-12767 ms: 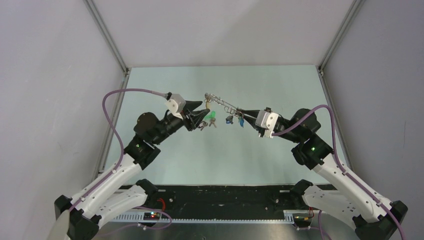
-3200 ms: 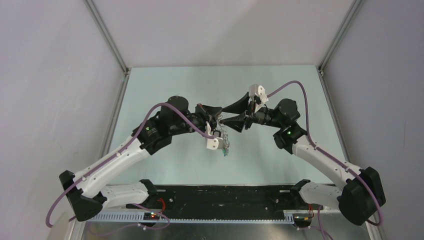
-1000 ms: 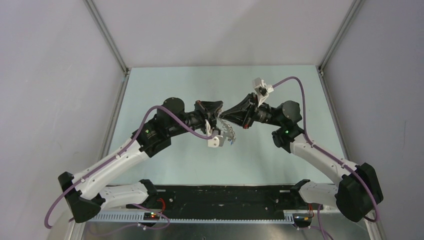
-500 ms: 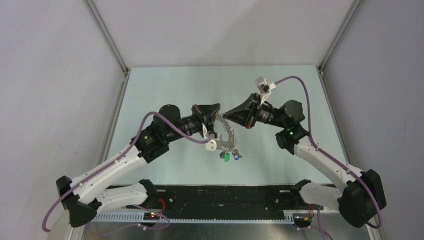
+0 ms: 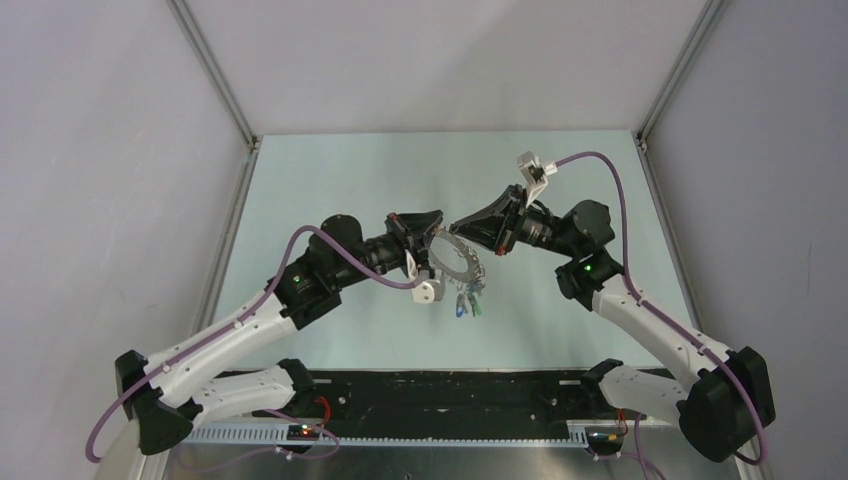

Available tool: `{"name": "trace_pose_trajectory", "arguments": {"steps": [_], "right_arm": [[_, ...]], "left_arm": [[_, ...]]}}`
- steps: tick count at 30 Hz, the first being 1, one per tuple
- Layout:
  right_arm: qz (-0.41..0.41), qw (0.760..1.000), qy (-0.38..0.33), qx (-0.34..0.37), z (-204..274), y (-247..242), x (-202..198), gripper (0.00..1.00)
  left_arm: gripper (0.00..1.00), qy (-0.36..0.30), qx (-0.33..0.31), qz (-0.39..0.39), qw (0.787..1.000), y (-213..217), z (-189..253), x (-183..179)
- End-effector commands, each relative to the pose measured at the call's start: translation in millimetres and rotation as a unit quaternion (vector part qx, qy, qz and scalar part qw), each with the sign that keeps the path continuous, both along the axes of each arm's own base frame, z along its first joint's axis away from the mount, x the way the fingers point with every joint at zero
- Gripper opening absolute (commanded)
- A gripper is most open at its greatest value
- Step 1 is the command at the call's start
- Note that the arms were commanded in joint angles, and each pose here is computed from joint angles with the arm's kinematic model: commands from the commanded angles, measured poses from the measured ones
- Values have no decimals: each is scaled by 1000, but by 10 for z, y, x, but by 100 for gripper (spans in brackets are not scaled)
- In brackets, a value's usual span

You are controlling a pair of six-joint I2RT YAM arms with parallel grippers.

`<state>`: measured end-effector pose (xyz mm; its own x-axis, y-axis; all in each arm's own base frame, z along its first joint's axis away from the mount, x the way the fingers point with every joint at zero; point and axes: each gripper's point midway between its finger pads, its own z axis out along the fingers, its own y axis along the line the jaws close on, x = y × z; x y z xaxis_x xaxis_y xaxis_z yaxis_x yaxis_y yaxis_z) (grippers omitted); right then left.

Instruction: Remove the keys from the keyring

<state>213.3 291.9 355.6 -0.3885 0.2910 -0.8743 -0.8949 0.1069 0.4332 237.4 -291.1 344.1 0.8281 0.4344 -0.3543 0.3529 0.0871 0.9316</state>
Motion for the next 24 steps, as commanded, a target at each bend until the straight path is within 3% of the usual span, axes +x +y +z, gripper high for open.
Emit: {"name": "trace_pose_trajectory", "arguments": {"steps": [1, 12, 24], "right_arm": [[-53, 998, -5, 41, 222, -115, 191, 0], [-60, 995, 18, 76, 319, -52, 232, 0], [-79, 991, 52, 95, 357, 17, 321, 0]], "left_arm": [[0, -12, -40, -16, 999, 17, 207, -84], [0, -9, -16, -19, 1000, -60, 33, -36], [0, -32, 55, 0, 998, -72, -192, 39]]}}
